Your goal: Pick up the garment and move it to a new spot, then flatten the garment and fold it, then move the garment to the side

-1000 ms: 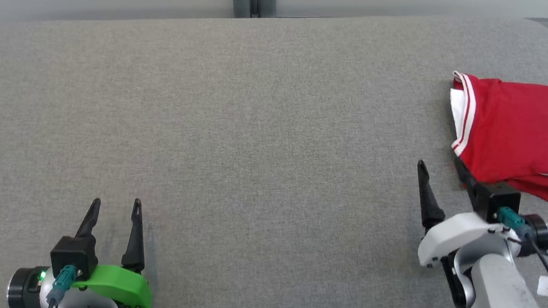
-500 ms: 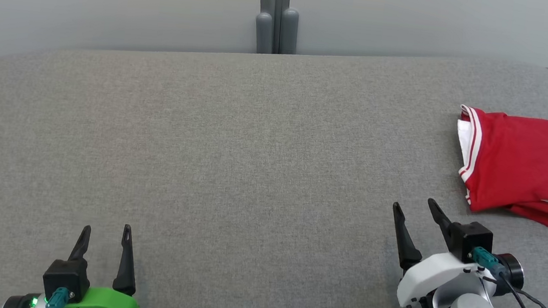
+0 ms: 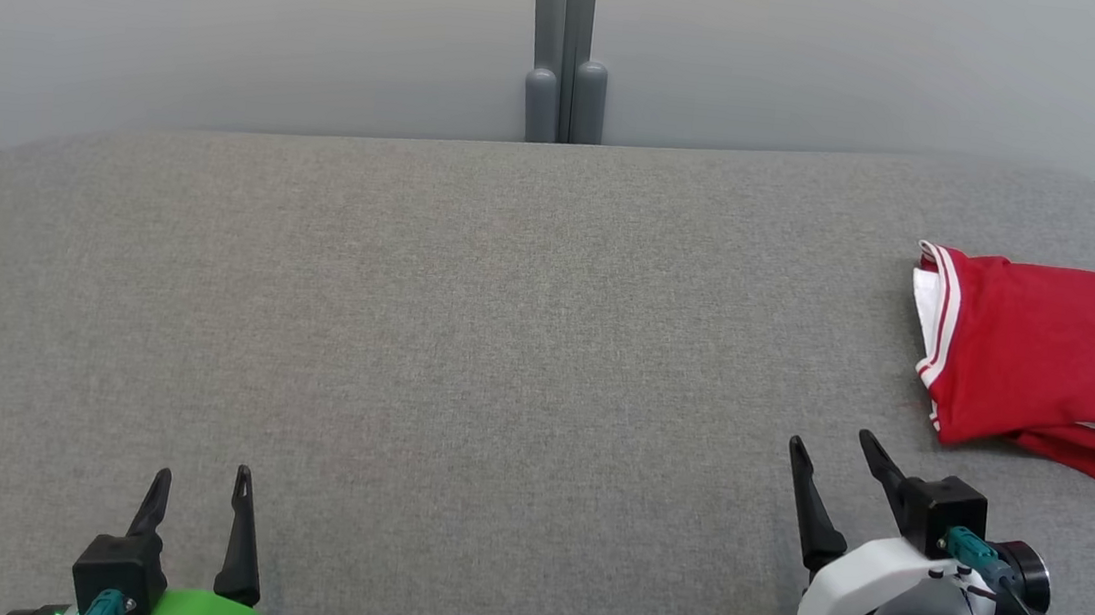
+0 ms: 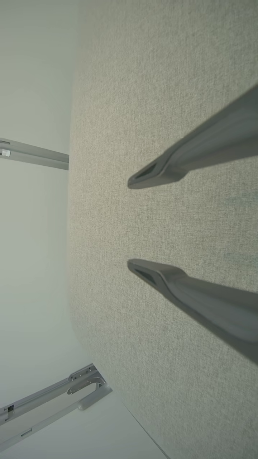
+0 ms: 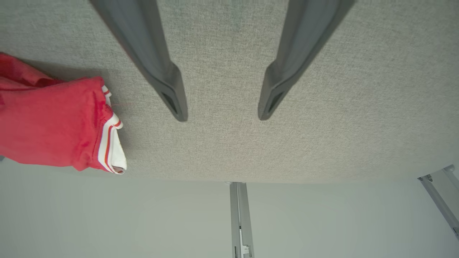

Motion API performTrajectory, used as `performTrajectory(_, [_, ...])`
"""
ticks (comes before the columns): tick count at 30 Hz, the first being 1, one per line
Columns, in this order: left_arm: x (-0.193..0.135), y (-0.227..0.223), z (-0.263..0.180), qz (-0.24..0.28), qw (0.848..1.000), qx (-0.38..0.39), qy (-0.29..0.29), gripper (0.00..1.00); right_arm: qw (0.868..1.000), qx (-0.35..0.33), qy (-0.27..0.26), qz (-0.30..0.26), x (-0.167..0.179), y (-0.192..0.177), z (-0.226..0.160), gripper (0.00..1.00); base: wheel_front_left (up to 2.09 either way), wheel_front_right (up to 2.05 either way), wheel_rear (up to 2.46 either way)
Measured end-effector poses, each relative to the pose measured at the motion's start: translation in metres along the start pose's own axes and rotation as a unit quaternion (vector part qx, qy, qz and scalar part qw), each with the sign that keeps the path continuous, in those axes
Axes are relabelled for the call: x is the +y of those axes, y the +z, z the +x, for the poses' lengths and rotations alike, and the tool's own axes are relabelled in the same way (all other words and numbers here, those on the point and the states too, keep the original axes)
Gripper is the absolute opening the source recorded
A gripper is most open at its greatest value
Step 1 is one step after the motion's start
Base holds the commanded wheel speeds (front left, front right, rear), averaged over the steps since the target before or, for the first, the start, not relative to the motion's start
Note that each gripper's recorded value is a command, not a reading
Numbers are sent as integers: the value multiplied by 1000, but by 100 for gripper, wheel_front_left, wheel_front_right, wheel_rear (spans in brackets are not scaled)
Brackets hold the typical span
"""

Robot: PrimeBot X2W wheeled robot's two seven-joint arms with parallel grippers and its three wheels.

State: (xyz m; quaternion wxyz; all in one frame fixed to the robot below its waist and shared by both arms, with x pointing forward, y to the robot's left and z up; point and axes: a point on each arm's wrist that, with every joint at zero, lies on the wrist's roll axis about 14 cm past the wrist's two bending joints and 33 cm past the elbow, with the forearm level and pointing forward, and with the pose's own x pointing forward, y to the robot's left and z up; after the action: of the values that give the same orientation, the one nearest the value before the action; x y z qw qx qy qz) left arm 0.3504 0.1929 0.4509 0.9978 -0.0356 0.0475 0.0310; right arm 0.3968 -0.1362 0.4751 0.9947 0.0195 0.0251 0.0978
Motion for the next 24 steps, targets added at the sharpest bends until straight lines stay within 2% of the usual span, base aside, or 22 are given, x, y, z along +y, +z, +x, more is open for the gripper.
performTrajectory(7, [-5,4,0,-5,1000,-6,-15,100,1000,-3,-9,-14,-6,1,-9,100,0,0,0])
performTrajectory(24, [-17,3,2,-15,999,-5,-36,100,1000,-22,-6,-3,-2,9,-17,100,0,0,0])
